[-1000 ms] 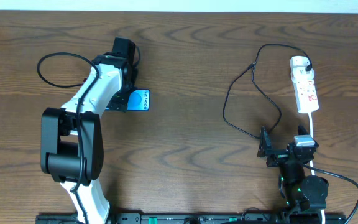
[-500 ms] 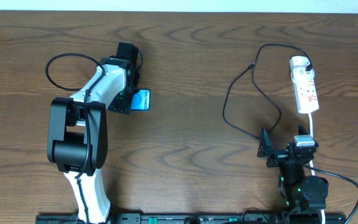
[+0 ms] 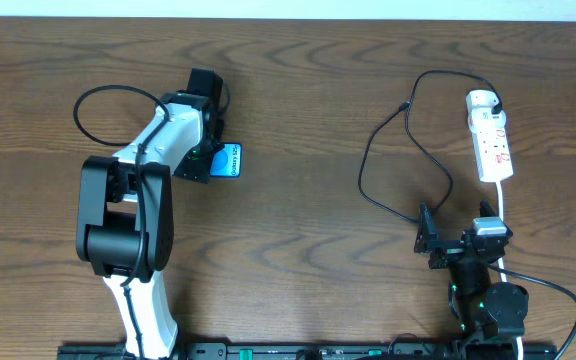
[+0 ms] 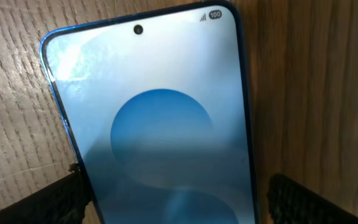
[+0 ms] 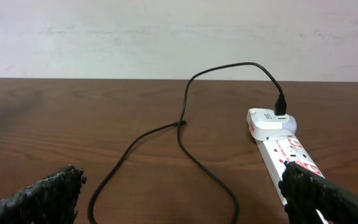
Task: Plug charger to phone and switch on socket
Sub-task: 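Lower the left gripper and grasp the phone's top edge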
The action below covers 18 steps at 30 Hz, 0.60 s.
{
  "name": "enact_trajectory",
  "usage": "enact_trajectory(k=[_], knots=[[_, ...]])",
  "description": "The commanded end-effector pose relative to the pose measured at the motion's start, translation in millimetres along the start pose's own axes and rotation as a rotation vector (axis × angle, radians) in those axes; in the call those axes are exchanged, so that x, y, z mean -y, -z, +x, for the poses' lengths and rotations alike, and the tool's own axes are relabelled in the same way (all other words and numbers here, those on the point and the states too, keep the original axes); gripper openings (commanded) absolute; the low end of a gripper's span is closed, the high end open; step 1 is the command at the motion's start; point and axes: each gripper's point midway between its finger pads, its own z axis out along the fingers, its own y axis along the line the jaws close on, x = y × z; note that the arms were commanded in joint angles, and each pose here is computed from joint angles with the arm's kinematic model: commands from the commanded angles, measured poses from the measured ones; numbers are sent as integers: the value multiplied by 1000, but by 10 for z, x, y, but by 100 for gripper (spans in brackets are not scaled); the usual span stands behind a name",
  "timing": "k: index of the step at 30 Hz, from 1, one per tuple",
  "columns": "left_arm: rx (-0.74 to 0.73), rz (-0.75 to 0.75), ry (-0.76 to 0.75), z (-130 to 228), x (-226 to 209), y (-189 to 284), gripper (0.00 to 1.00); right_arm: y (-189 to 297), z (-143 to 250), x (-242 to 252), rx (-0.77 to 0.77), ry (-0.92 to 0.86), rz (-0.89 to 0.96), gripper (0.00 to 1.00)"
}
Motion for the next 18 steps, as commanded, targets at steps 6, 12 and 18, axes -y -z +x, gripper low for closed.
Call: enact_trajectory(k=[6, 12, 18], knots=[[-17, -46, -23, 48, -75, -165, 90, 0, 14, -2, -4, 5, 1, 99], [-67, -101, -49, 166, -182, -370, 90, 0, 14, -2, -4, 5, 1, 99], [-110, -118, -128, 245, -231, -404, 85, 0, 14, -2, -4, 5, 1, 99]])
